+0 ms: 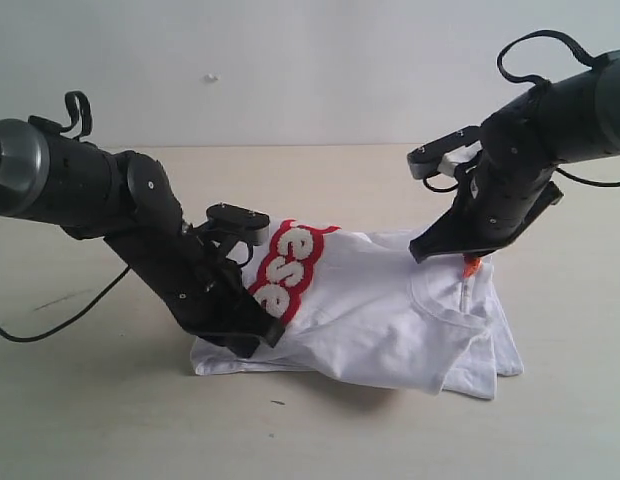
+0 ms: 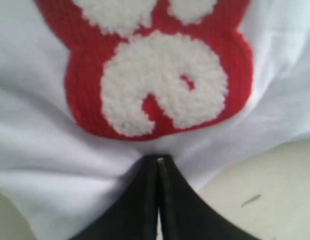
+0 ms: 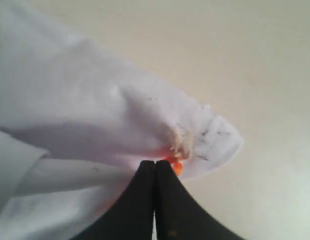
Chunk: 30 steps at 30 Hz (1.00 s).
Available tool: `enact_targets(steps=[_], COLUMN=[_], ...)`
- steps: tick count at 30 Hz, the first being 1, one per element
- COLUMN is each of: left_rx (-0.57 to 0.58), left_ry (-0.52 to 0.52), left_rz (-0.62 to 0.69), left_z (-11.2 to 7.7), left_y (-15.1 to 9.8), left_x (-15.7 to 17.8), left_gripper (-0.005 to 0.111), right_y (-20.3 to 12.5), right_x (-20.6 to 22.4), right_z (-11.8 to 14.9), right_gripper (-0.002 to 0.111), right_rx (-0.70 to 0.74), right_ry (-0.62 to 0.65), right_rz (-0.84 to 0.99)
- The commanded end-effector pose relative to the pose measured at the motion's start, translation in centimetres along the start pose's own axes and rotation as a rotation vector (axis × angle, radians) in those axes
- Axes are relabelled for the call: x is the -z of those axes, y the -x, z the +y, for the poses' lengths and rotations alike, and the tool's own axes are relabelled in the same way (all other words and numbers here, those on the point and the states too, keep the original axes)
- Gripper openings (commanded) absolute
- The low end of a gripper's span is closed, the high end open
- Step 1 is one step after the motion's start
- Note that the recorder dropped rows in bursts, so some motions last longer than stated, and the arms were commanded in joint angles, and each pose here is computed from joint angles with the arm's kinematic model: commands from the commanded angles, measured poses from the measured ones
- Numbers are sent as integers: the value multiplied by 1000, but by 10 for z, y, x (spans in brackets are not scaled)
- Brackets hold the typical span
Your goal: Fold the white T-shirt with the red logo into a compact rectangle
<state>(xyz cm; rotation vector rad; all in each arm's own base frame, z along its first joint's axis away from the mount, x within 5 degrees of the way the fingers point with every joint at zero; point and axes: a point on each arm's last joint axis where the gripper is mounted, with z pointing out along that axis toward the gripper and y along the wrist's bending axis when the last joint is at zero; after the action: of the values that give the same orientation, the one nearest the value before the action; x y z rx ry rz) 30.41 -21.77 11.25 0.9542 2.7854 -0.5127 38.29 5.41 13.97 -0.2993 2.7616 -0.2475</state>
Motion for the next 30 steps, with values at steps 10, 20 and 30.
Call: enact_targets(steps=[10,20,30], left_rx=[-58,-36,-58], left_ry=[50,-12,13], left_rz=[-204,-57,86], left_z=[-14,-9,6], left_y=[16,4,-10], left_x=[59,26,-14], left_gripper=[0,0,0], right_y=[14,11,-18], right_x=[14,79,8], right_z=[-4,25,37], right_gripper=[0,0,0], right_rx=[-73,-43,1], right_ry=[6,450,416], right_rz=[-69,-149,38])
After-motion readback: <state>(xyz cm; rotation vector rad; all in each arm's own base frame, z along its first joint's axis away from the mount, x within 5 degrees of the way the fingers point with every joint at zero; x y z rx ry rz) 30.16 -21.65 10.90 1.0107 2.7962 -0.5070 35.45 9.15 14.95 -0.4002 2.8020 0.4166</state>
